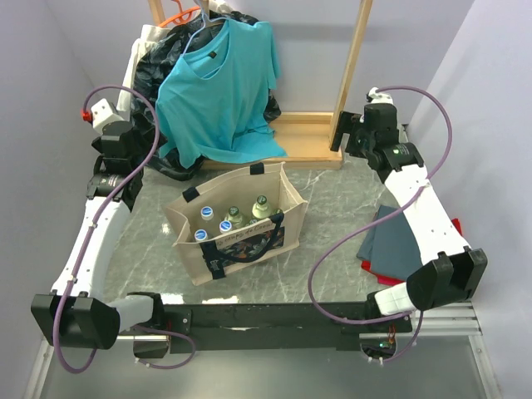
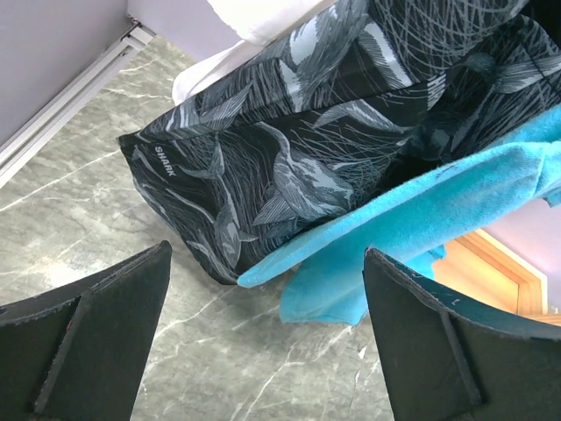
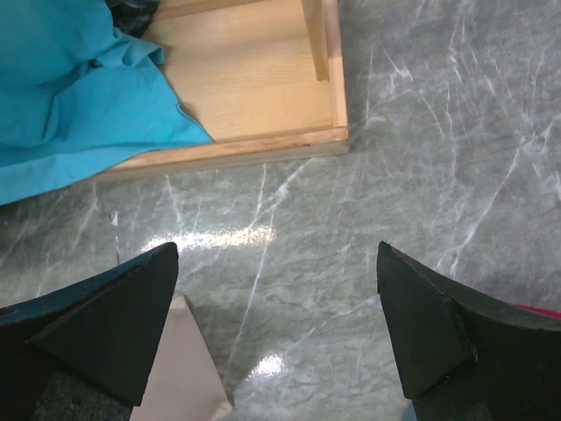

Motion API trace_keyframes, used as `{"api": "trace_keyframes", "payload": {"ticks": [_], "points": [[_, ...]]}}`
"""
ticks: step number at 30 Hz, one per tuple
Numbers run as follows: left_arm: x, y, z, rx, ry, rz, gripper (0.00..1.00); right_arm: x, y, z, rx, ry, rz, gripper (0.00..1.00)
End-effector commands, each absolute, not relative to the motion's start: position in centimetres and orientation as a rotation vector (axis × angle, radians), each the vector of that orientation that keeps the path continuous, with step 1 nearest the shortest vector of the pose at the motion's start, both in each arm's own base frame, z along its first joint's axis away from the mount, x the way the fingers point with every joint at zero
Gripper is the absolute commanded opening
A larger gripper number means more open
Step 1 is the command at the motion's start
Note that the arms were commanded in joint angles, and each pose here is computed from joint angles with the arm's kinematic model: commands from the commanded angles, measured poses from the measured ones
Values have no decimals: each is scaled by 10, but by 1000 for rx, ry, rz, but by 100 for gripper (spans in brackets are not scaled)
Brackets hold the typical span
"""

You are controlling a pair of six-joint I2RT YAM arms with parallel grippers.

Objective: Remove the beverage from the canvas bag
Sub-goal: Adjust the canvas bag at the center of the board.

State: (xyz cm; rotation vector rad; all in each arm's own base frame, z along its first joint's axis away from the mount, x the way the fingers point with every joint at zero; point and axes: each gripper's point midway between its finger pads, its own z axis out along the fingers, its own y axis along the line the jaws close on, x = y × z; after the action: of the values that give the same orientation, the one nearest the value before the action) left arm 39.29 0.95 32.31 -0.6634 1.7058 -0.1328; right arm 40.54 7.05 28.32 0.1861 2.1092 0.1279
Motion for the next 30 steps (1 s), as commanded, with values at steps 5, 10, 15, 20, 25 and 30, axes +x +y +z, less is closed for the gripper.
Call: {"api": "trace_keyframes", "payload": {"ticks": [5, 10, 15, 20, 25, 30], "points": [[378, 29, 348, -754, 1631, -85, 96, 409, 79, 320, 134, 2036, 195, 100], [379, 29, 357, -743, 1637, -110, 96, 407, 83, 315, 137, 2040, 222, 100], [388, 15, 352, -673, 1678, -183, 96, 409, 95, 313, 83, 2088, 267, 100], [399, 2, 337, -640, 1731, -245, 96, 401, 126, 330, -92, 2092, 407, 100], [406, -8, 325, -592, 1787, -279, 96, 387, 176, 353, -289, 2079, 475, 100], [409, -13, 315, -581, 1814, -299, 96, 379, 214, 372, -411, 2046, 487, 100]]}}
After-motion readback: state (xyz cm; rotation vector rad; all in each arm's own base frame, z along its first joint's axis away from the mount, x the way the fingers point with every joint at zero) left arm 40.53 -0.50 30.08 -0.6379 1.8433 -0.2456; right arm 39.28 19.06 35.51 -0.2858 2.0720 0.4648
